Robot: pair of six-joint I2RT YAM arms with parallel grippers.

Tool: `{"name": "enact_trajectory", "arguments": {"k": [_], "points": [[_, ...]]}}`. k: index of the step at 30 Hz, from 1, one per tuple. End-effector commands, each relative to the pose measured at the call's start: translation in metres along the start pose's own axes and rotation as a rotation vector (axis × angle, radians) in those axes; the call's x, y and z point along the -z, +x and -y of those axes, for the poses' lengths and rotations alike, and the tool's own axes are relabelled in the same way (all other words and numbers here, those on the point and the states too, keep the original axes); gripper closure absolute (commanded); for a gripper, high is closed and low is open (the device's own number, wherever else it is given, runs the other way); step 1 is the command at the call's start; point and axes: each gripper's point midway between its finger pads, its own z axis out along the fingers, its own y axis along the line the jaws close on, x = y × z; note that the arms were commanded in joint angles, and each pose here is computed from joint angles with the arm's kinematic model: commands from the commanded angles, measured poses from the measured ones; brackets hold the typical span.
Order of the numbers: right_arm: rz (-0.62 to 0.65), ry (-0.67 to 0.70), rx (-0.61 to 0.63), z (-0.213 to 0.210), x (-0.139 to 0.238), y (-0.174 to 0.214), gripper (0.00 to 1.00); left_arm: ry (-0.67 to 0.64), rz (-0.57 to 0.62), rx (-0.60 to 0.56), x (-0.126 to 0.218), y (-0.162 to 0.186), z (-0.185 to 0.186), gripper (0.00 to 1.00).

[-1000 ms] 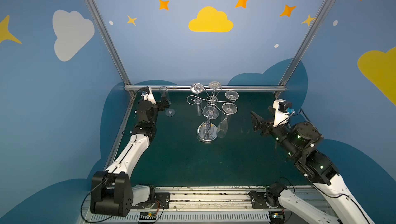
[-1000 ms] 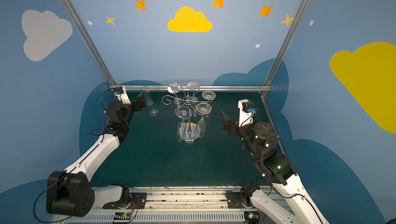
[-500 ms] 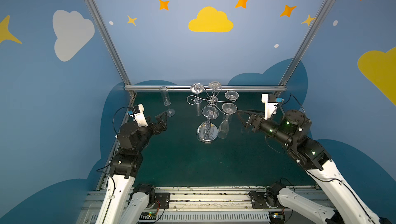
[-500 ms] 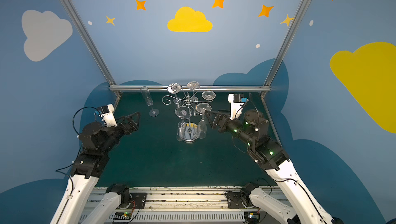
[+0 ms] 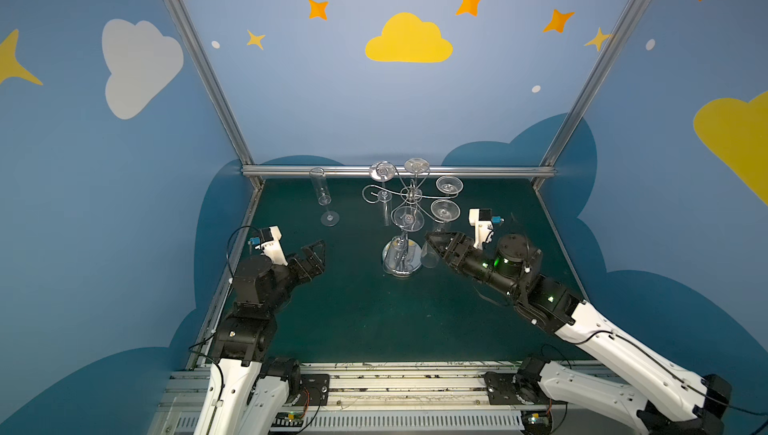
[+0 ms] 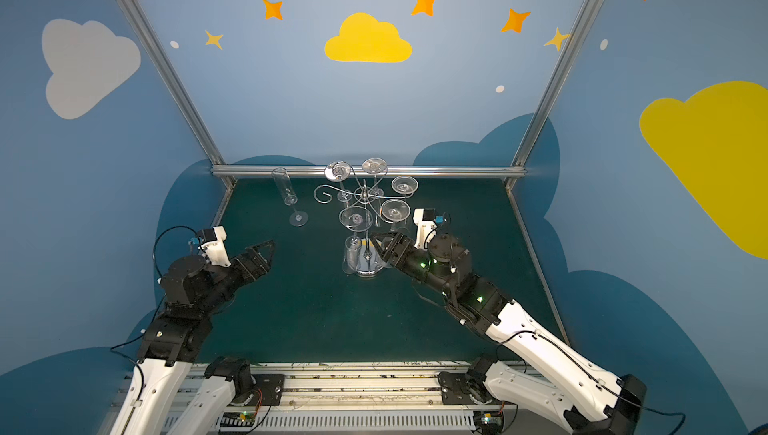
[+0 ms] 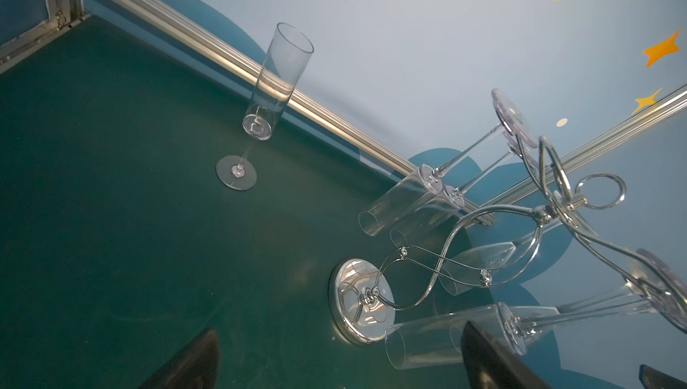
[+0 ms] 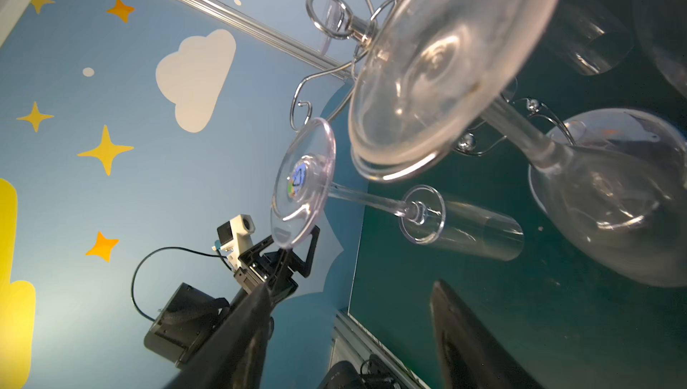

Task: Take the wine glass off the wine glass rack
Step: 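Move the right gripper into the chrome rack toward a hanging flute glass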

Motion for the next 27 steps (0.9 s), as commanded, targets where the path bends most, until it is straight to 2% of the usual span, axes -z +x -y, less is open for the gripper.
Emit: {"name": "enact_trajectory", "arguments": {"k": [1,7,11,18,27], "points": [[0.044,-0.067,-0.073,-0.025,-0.004,-0.011,0.39,0.021,-0.007,0.034,0.002,0.006,0.001,0.0],[0.043,-0.107,-0.165,-0.028,-0.02,-0.01,0.52,0.029,-0.015,0.036,0.005,0.008,0.002,0.01],[0.062,-0.116,-0.179,-0.029,-0.024,-0.011,0.57,0.037,-0.016,0.038,0.008,0.011,0.003,0.0],[0.132,-0.156,-0.23,-0.028,-0.025,-0.02,0.6,0.028,-0.03,0.019,0.009,0.016,-0.001,0.0],[0.143,-0.14,-0.274,-0.019,-0.033,-0.019,0.66,0.041,-0.034,0.015,0.009,0.018,0.0,0.01]]}}
